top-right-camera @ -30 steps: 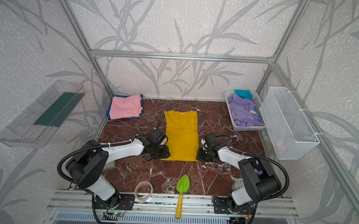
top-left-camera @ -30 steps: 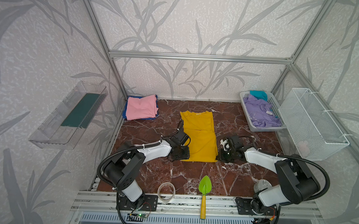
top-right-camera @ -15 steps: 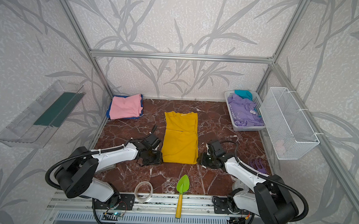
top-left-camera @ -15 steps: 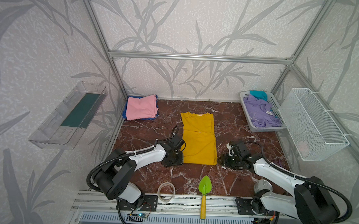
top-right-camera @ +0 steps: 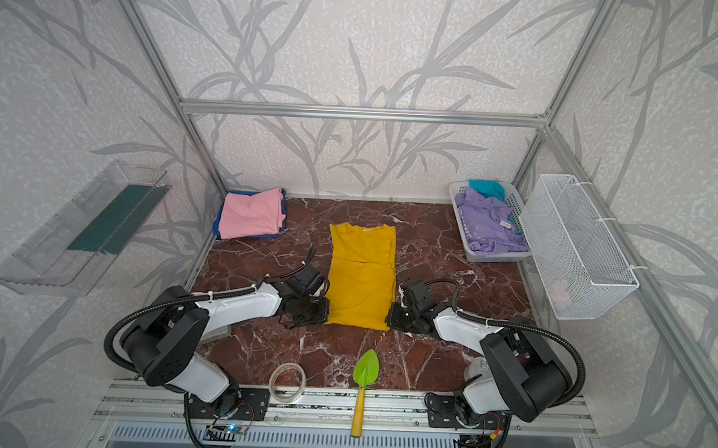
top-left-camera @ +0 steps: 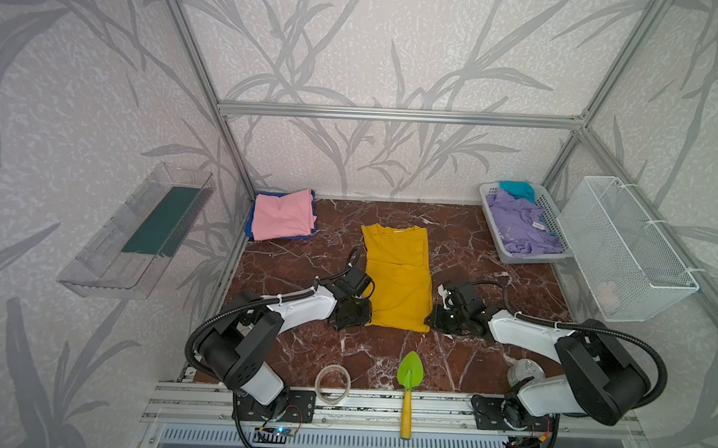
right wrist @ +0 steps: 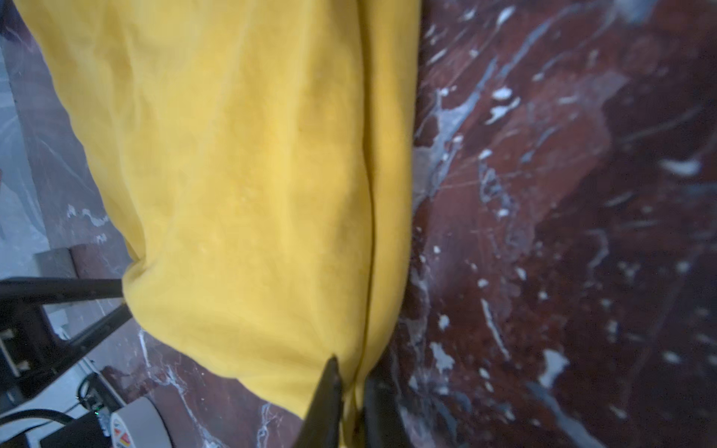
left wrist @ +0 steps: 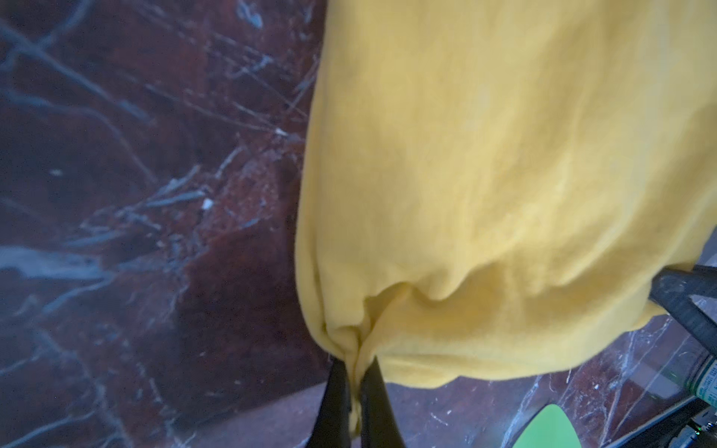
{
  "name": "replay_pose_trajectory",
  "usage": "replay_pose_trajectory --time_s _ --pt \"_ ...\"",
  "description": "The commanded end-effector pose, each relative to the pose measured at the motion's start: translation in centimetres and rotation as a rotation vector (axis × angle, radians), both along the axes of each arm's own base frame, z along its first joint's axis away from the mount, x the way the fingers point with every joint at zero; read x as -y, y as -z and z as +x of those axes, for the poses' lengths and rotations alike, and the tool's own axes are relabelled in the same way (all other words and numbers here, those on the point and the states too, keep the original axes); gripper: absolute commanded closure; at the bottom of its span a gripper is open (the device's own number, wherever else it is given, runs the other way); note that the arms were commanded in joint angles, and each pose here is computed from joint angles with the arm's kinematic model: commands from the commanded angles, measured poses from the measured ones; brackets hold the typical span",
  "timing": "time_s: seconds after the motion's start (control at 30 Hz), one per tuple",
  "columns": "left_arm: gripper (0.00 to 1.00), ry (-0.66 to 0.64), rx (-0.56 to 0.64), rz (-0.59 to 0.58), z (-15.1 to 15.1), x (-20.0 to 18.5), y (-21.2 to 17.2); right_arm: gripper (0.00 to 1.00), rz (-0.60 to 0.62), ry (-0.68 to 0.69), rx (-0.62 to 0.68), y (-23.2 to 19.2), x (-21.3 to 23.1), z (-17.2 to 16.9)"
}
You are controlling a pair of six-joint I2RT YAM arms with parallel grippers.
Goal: Fold and stack the t-shirts
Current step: 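Lift the near hem with both grippers and fold it toward the collar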
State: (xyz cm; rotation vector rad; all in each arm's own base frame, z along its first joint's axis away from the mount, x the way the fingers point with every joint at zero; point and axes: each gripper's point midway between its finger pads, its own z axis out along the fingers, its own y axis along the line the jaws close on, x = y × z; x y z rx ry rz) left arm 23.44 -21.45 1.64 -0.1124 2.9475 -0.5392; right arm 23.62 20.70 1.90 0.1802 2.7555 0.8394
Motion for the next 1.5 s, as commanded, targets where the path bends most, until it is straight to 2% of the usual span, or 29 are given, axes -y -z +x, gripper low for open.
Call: replay_pose_trajectory --time_s 0.0,0.23,0.5,0.77,0.9,1.17,1.47 --pt "1.00 -0.001 -0.074 0.081 -1.7 -1.7 1.7 1.00 -0.013 -0.011 -0.022 -0.1 0.4 -1.1" --pt "1.00 0.001 0.028 0.019 -1.7 -1.9 -5.2 1.00 -0.028 -0.034 -0.022 -4.0 1.5 -2.8" --pt "1.00 -0.019 0.225 -0.089 -0.7 -1.9 -13.5 1.00 0.072 0.009 0.028 -12.1 1.8 -4.2" --pt "1.00 0.013 0.386 -0.165 1.2 -0.7 -21.5 1.00 0.115 0.033 0.073 -15.3 1.2 -2.8" --pt "1.00 0.027 0.412 -0.175 3.0 0.1 -22.1 1.00 0.166 0.089 0.102 -16.3 1.4 -0.7" --pt "1.00 0.026 0.358 -0.248 8.0 2.0 -20.3 1.00 0.260 0.192 0.085 -14.9 2.2 3.1" --pt "1.00 -0.033 0.336 -0.293 14.8 1.7 -18.6 1.00 0.286 0.236 0.125 -14.7 3.1 10.6"
